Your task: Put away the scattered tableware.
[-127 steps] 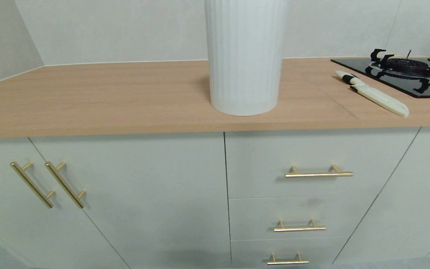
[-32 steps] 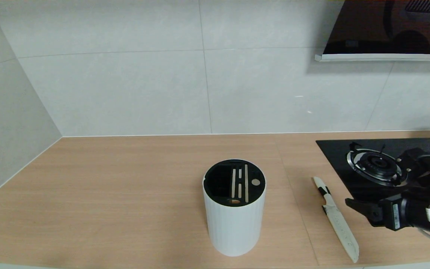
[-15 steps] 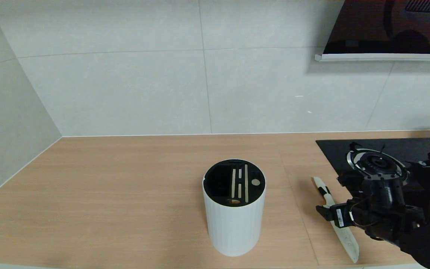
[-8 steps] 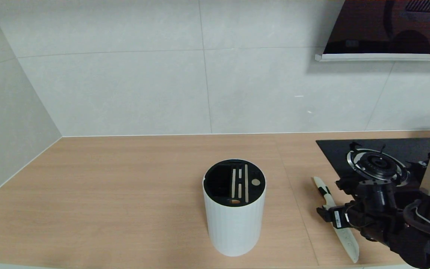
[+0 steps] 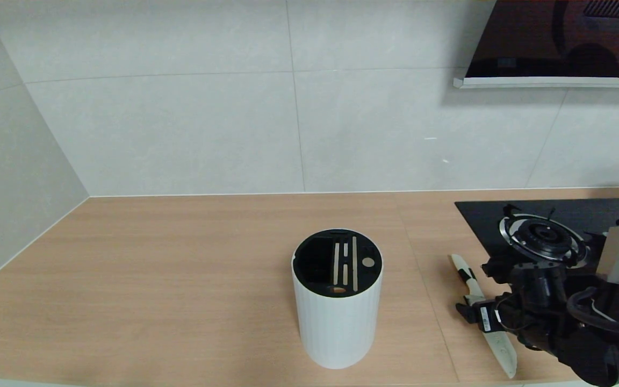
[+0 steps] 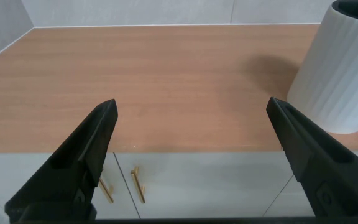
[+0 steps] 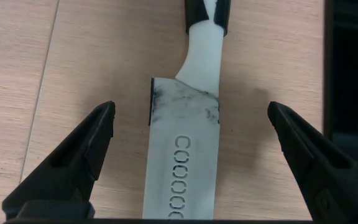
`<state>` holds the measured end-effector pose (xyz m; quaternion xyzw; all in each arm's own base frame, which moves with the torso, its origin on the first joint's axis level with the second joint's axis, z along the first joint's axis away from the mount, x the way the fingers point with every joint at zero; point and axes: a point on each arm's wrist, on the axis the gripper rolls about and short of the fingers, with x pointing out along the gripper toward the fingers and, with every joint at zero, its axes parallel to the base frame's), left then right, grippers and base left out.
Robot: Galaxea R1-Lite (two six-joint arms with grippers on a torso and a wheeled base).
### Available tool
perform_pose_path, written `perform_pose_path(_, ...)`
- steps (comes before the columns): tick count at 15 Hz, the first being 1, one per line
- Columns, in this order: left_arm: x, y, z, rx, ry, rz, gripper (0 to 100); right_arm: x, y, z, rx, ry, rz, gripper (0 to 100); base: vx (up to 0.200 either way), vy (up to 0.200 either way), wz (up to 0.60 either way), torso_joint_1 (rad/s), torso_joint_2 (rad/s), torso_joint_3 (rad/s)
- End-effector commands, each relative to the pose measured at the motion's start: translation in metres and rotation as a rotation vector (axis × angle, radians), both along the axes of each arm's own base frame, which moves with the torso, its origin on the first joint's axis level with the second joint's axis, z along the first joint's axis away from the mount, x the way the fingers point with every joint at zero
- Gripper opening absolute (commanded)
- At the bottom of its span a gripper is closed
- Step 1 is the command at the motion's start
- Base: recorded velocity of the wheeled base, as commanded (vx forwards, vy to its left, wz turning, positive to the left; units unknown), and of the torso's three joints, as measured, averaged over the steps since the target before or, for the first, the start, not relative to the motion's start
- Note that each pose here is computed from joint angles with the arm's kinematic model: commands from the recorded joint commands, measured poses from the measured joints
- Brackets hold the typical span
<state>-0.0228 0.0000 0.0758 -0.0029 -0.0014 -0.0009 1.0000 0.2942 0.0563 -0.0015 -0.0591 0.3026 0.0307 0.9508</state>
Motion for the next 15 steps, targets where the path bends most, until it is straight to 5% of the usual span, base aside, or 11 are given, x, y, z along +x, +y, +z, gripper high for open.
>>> perform_pose_path(1,0.0001,0.0,0.0001,0.0,0.001,0.0,100,0.0005,0.0001,-0.0009,0.0,0.0,0.0,100,0.0,0.0,0.0,0.0,0.0,0.0)
perform_pose_path(7,0.0,0.0,0.0,0.0,0.0,0.0,100,0.0012,-0.0003,-0.0029,0.0,-0.005,-0.001,100,0.0,0.0,0.0,0.0,0.0,0.0)
perform_pose_path(8,0.0,0.0,0.0,0.0,0.0,0.0,100,0.0012,-0.0003,-0.0043,-0.001,0.0,-0.001,0,0.0,0.0,0.0,0.0,0.0,0.0)
perform_pose_path(15,0.0001,0.0,0.0001,0.0,0.001,0.0,100,0.0018,-0.0001,-0.0076,-0.003,0.009,-0.001,0,0.0,0.0,0.0,0.0,0.0,0.0)
